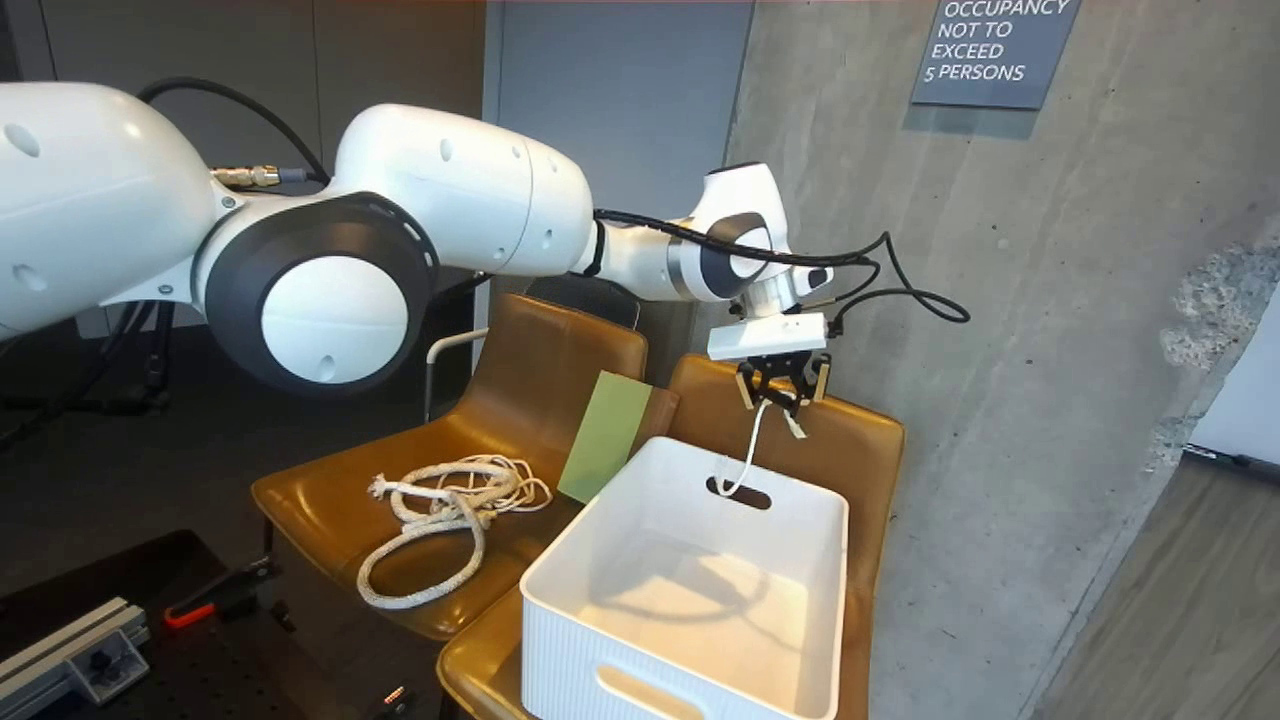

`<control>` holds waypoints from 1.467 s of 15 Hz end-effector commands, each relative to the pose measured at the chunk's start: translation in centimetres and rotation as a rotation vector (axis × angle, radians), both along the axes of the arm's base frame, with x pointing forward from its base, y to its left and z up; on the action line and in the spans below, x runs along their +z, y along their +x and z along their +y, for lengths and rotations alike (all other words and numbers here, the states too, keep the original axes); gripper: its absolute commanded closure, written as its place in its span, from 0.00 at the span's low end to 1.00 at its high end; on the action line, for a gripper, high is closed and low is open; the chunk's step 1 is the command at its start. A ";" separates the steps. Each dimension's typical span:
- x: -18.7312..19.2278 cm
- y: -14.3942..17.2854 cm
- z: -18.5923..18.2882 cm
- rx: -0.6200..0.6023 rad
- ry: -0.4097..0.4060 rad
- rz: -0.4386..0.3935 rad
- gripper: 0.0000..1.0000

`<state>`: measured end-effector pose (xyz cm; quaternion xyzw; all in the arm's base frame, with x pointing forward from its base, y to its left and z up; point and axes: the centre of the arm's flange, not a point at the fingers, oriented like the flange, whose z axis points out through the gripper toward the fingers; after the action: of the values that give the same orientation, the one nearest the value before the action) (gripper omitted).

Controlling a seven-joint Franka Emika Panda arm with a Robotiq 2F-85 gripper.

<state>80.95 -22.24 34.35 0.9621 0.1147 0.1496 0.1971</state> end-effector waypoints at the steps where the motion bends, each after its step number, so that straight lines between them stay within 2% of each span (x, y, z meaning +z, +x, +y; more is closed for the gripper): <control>1: 3.8 -1.8 1.7 -0.014 -0.044 0.000 1.00; 4: 5.6 -3.4 5.0 -0.019 -0.052 0.007 1.00; 7: 5.5 -5.7 9.0 -0.044 -0.073 0.055 1.00; 9: 6.3 -6.1 11.0 -0.064 -0.099 0.066 1.00; 12: 8.2 -6.2 14.3 -0.076 -0.141 0.064 1.00; 19: 13.0 -8.4 19.9 -0.062 -0.306 0.122 1.00; 22: 13.8 -9.9 22.3 -0.036 -0.330 0.145 1.00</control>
<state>78.31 -1.75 48.26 0.9304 0.1282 0.0762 0.3347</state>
